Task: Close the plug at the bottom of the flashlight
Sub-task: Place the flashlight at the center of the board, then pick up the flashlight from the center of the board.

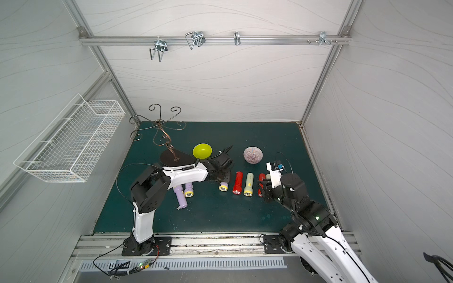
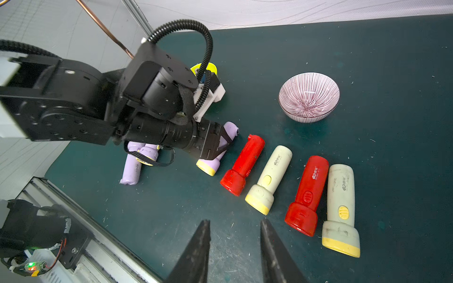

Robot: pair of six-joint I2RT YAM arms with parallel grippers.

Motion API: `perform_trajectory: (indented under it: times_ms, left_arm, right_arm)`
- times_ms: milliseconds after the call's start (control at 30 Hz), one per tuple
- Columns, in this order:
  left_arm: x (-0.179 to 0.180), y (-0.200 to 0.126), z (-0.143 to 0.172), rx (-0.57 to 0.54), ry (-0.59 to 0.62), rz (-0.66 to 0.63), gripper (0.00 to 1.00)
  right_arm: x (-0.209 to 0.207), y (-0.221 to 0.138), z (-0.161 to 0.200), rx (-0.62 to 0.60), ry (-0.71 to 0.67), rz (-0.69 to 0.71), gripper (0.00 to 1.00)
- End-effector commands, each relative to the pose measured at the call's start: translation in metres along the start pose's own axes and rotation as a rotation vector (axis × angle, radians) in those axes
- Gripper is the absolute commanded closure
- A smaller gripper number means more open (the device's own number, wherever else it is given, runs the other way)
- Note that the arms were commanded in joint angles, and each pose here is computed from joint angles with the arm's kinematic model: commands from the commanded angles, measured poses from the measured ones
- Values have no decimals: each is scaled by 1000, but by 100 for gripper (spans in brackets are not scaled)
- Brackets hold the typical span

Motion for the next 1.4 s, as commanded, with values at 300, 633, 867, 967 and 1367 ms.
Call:
perform_trajectory:
  times_ms: [300,633,867,967,1367]
  left_arm:
    - [75,-141,-6,-279,35,-135,38]
    - [140,-108,12,-168,-83,-272,38]
    - [146,-74,8,-119,-106,-324,37]
    - [151,-61,4,-111,-138,-328,37]
    - [158,-32,-13,-99,-211,-261,42]
  right_arm:
    - [4,4,2,-11,-1,-44,56]
    - [7,11,4,21,12,-75,54]
    - [6,12,5,25,11,-70,52]
    - [6,13,6,27,10,-69,52]
    - [6,26,6,55,9,-70,51]
Point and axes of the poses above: each gripper's point midway between its finger pads, its own y axis out along the fingers, its own x axis along the line the jaws close on, z = x × y, the point moved 8 cm from there along -y, back along the fingers, and after that the axes turned 15 degrees about -y, right-handed, at the moved point
